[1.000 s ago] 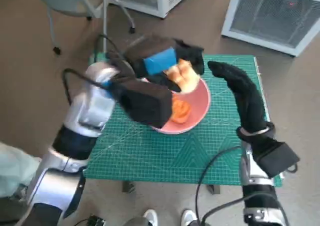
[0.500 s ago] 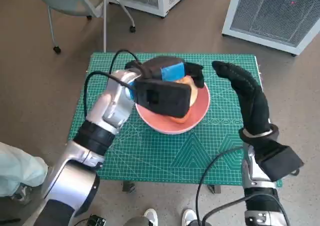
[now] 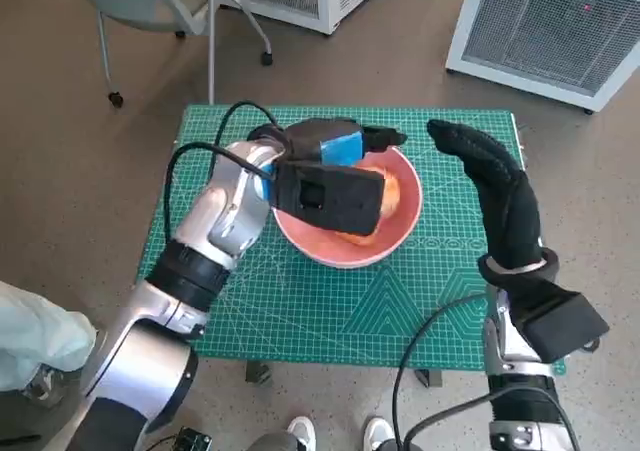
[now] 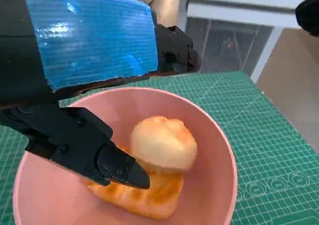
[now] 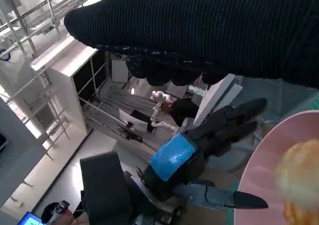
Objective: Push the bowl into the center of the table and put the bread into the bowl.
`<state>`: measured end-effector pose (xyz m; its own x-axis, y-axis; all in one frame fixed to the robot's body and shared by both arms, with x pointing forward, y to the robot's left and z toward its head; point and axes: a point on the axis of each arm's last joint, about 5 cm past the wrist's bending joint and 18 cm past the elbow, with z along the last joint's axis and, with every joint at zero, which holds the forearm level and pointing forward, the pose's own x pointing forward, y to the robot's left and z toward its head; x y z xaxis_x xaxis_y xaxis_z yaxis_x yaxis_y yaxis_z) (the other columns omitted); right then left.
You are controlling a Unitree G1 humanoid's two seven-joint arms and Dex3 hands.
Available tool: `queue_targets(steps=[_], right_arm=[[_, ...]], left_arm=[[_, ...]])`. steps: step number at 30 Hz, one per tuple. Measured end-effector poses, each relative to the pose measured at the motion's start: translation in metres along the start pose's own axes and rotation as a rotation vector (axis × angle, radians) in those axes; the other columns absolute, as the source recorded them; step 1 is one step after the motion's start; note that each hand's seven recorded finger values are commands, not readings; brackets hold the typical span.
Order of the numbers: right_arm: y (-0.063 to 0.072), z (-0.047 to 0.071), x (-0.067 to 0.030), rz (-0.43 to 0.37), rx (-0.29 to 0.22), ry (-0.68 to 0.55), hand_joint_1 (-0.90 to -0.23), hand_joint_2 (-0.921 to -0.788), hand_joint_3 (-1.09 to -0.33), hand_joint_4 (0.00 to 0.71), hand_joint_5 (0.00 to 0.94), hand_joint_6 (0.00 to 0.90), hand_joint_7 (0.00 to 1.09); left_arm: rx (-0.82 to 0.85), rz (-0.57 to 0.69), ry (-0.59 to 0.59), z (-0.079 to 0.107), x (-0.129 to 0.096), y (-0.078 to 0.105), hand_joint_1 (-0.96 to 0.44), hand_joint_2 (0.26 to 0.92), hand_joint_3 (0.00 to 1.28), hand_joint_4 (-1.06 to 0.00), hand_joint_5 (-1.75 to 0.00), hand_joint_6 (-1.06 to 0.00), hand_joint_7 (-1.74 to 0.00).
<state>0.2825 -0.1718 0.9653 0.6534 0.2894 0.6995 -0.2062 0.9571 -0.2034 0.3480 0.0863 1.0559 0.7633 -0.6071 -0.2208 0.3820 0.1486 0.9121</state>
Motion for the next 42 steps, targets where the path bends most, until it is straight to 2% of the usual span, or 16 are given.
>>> queue_targets(steps=[9,17,25,29,34,37,42], right_arm=[[0.000,0.001,0.0009,-0.002,0.000,-0.002,-0.737,-0.921,-0.834,0.085,0.004,-0.001,0.34],[-0.001,0.005,0.0051,-0.015,-0.002,-0.018,-0.734,-0.921,-0.828,0.091,0.006,-0.001,0.35],[-0.002,0.012,0.0124,-0.029,-0.014,-0.040,-0.733,-0.921,-0.823,0.105,0.009,-0.001,0.40],[-0.002,0.016,0.0173,-0.028,-0.021,-0.056,-0.731,-0.921,-0.823,0.107,0.008,-0.001,0.40],[-0.001,0.021,0.0269,-0.024,-0.028,-0.077,-0.723,-0.921,-0.826,0.106,0.007,-0.001,0.41],[-0.001,0.024,0.0316,-0.021,-0.032,-0.093,-0.720,-0.921,-0.827,0.106,0.006,-0.001,0.41],[-0.001,0.025,0.0336,-0.023,-0.034,-0.095,-0.719,-0.921,-0.828,0.107,0.006,-0.001,0.41]], left_arm=[[-0.068,0.072,-0.108,-0.012,-0.011,0.002,-0.41,0.826,0.04,0.00,0.00,-0.13,-0.01],[-0.192,0.150,-0.194,-0.031,-0.036,0.007,-0.36,0.864,0.04,0.00,0.00,-0.14,-0.01],[-0.431,0.384,-0.424,-0.054,-0.064,0.009,-0.41,0.909,0.05,-0.03,-0.01,-0.18,-0.03],[-0.603,0.524,-0.588,-0.058,-0.065,0.000,-0.50,0.919,0.11,-0.07,-0.03,-0.23,-0.06],[-0.839,0.675,-0.765,-0.059,-0.060,-0.022,-0.57,0.921,0.15,-0.10,-0.03,-0.25,-0.07],[-0.896,0.694,-0.780,-0.060,-0.057,-0.035,-0.60,0.921,0.17,-0.11,-0.03,-0.25,-0.07],[-0.894,0.688,-0.758,-0.065,-0.059,-0.044,-0.66,0.921,0.23,-0.10,-0.02,-0.23,-0.06]])
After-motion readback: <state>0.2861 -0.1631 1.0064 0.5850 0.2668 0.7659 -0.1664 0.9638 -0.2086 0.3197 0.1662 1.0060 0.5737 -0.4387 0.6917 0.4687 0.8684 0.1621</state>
